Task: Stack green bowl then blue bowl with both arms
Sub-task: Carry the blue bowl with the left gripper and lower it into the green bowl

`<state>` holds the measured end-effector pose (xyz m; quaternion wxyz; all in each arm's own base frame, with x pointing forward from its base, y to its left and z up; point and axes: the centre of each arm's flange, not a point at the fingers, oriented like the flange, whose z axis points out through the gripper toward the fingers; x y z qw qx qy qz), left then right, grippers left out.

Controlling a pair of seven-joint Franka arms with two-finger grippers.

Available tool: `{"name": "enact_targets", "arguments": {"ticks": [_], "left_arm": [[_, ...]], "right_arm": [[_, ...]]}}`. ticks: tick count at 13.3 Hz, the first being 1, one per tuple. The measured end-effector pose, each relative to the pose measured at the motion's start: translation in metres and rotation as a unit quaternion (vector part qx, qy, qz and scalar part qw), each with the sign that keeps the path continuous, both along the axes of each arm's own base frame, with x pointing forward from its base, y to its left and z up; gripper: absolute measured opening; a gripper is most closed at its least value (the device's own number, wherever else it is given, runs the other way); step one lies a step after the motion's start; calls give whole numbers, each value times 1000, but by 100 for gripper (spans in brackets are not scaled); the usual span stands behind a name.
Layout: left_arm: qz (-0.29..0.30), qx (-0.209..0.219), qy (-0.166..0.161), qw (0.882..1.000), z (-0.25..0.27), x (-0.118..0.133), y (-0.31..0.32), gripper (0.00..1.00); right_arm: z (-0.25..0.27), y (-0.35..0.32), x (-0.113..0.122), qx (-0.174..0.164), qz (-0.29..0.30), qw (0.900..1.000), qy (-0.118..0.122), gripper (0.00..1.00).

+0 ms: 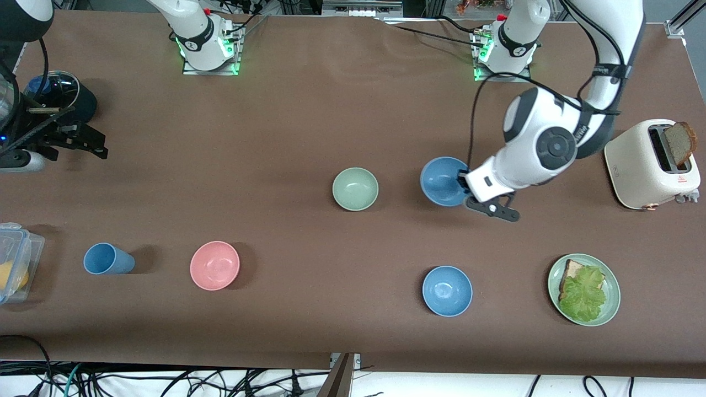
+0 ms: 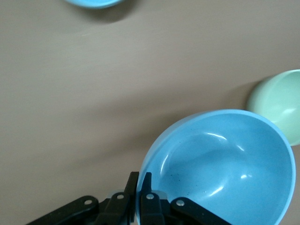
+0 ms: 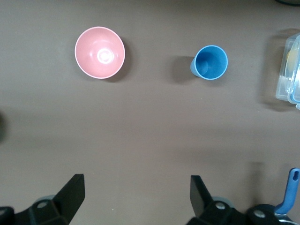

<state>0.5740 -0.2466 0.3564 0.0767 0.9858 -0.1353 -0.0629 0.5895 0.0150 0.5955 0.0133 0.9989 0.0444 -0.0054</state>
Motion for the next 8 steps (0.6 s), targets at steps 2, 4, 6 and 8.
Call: {"name": "enact_targets", "arguments": {"ticks": [2, 4, 6, 8], "left_arm": [[-13, -8, -1, 1000, 1, -11, -64, 5], [-23, -21, -4, 1000, -5, -9, -118, 5], [-32, -30, -2, 999, -22, 0, -146, 5], [-33, -33, 8, 999, -45, 8, -156, 5]], "right_arm": [[-1, -2, 0, 0, 18, 1000, 2, 100], [-1, -3, -1, 0, 20, 1000, 5, 100], [-2, -7, -1, 0, 19, 1000, 6, 100], [-3, -11, 0, -1, 20, 1000, 7, 100]]}}
